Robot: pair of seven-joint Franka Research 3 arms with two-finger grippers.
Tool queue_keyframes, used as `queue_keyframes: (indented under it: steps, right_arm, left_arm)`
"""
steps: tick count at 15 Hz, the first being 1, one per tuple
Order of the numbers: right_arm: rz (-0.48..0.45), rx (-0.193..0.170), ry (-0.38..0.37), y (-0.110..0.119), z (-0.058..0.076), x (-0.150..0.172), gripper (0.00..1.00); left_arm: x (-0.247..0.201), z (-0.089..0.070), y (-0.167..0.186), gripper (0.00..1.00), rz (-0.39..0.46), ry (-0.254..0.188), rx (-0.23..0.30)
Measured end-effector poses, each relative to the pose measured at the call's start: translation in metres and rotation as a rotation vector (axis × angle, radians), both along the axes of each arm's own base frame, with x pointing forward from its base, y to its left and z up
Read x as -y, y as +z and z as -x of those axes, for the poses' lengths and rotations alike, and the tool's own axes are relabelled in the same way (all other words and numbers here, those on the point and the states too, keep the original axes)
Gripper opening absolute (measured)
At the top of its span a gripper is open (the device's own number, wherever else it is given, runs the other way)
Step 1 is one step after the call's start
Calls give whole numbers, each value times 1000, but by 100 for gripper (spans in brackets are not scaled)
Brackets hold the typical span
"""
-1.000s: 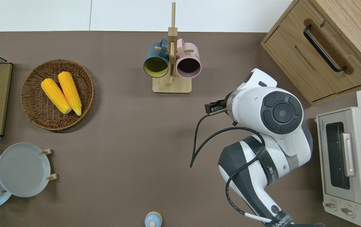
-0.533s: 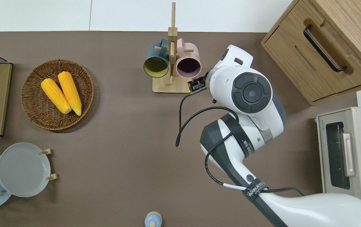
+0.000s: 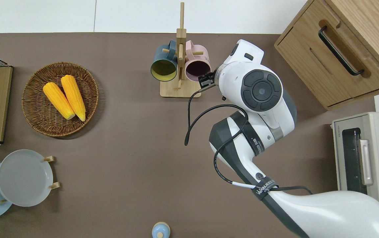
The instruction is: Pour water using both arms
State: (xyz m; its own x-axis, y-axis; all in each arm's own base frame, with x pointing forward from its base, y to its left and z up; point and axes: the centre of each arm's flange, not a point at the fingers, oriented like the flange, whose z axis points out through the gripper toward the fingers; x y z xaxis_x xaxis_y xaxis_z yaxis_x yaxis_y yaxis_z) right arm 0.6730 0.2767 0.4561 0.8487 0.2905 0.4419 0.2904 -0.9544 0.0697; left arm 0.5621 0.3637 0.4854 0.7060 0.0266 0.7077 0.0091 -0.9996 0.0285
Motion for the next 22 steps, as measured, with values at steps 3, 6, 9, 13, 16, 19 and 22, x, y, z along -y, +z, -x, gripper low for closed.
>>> queue_keyframes:
  steps: [3,6,9,13,16,19,22]
  right_arm:
    - [8,12,8,1,-1,-2,36]
    - [10,24,15,2,-1,-4,2]
    - [15,30,18,3,-1,-4,2]
    - [17,32,21,2,-1,-5,2]
    - [19,33,24,2,-1,-6,2]
    - [19,34,24,2,-1,-6,2]
    - [19,35,23,4,-1,-6,2]
  left_arm:
    - [3,-5,-6,100,11,-3,4]
    - [5,-7,-6,99,12,-5,7]
    - [4,-9,-5,85,9,-5,9]
    - [2,-9,-6,63,-5,-5,11]
    - [2,-9,-6,63,-7,-7,12]
    - [2,-9,-6,63,-8,-7,12]
    - [2,-9,-6,63,-9,-7,13]
